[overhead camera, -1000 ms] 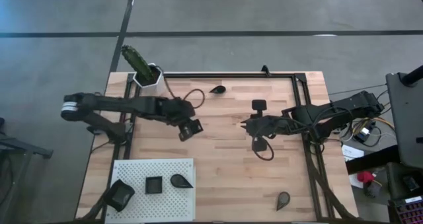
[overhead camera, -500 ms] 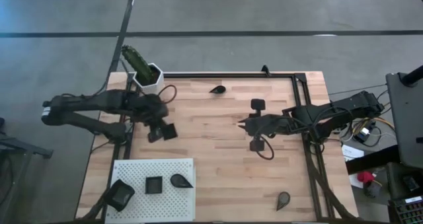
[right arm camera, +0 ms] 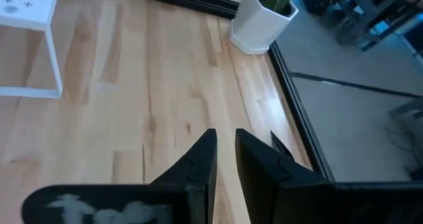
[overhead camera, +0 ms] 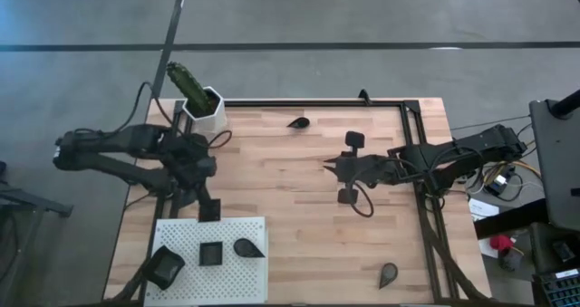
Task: Pick & Place Mini shaped plates
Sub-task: Stack the square plate on top of the other square plate on the shelf
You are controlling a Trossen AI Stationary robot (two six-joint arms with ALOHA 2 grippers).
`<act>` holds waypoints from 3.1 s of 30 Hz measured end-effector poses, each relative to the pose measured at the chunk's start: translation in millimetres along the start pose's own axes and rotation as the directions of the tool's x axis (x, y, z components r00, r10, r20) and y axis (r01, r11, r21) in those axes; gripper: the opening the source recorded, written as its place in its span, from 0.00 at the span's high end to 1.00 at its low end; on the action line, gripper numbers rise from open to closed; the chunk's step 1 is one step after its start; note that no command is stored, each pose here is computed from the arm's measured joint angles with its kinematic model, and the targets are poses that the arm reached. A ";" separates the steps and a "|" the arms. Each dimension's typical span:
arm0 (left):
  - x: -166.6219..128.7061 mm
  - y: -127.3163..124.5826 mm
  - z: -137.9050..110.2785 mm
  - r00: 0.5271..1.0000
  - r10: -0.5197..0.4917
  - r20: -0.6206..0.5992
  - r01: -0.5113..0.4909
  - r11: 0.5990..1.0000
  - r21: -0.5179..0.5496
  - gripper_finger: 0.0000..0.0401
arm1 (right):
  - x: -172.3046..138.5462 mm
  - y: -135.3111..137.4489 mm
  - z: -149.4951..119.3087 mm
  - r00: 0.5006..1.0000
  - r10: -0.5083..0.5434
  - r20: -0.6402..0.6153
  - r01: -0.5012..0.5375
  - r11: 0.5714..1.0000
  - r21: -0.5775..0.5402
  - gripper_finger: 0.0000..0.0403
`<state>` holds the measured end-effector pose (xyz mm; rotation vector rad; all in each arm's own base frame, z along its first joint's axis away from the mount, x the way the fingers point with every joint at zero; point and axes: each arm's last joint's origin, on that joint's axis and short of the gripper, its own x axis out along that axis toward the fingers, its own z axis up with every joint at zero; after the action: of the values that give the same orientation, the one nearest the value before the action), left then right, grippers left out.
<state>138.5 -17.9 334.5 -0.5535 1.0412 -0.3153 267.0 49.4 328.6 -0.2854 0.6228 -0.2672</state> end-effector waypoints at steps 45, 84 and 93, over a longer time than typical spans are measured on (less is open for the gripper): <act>83.6 -58.0 -23.0 0.994 -0.030 -0.105 0.020 0.996 -0.092 1.00 | 1.1 1.0 -2.3 1.000 0.002 -0.008 -0.001 0.999 0.054 0.87; 83.0 -57.9 -23.1 0.994 -0.030 -0.105 0.023 0.997 -0.068 0.99 | 1.1 1.0 -2.3 1.000 0.002 -0.008 -0.002 0.998 0.058 0.87; 82.9 -58.0 -23.0 0.994 -0.030 -0.104 0.023 0.997 -0.069 0.85 | 1.1 1.0 -2.3 1.000 0.002 -0.008 -0.002 0.998 0.060 0.87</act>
<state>158.6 -113.2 298.6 -0.6172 1.1501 -0.3369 266.6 49.6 325.9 -0.2256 0.6222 -0.2848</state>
